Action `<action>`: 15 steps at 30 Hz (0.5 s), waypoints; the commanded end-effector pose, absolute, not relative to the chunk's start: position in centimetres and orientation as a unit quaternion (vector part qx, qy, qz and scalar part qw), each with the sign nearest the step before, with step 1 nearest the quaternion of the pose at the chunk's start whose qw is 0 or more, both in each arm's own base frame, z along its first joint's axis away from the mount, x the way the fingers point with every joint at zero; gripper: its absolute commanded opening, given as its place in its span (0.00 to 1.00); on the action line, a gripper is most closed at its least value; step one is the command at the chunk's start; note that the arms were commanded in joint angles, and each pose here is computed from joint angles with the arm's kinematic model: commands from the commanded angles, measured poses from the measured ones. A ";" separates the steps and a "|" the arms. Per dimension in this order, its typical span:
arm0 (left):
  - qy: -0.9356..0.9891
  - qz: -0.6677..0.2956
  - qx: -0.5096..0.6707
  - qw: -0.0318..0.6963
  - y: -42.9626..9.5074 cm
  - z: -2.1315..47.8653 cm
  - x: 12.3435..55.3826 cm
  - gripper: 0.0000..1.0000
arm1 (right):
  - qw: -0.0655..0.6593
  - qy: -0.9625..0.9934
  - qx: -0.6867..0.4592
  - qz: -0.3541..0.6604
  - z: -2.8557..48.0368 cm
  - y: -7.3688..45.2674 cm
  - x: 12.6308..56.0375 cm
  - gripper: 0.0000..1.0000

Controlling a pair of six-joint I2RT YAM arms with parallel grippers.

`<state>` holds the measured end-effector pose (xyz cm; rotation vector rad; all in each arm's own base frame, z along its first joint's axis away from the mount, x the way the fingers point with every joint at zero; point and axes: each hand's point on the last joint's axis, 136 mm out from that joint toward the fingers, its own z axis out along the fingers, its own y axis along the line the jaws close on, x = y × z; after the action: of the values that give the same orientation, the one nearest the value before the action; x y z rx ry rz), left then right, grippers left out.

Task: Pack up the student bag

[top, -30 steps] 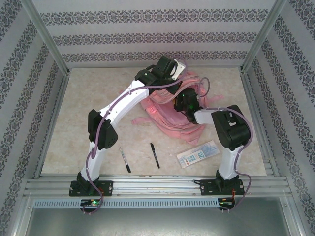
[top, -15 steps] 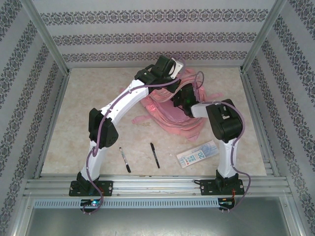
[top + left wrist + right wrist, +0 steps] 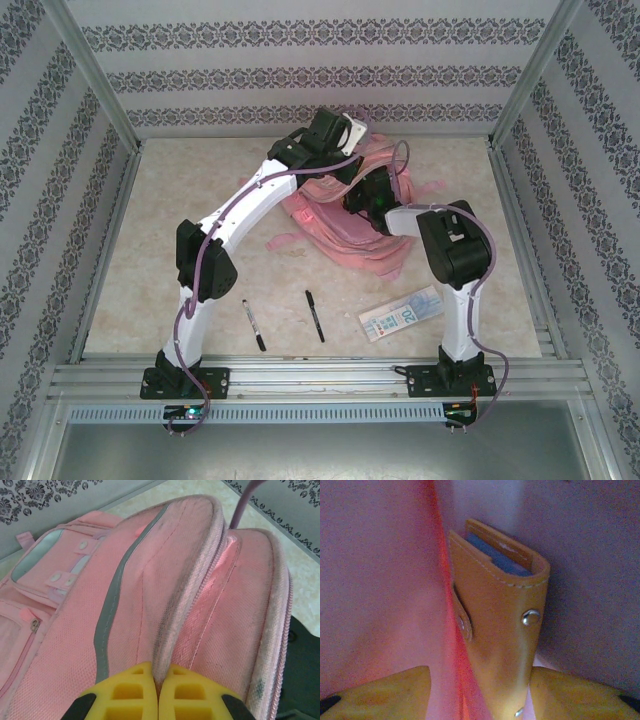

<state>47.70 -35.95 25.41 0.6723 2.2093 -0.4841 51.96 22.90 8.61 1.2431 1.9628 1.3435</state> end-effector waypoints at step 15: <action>0.837 -0.211 0.272 0.425 -34.8 29.1 48.1 0.00 | 0.179 0.757 0.425 0.462 11.2 22.9 44.1 0.56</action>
<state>47.90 -35.20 24.52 0.6811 2.2282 -0.4967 46.55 22.96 9.15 1.2582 2.1000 1.3161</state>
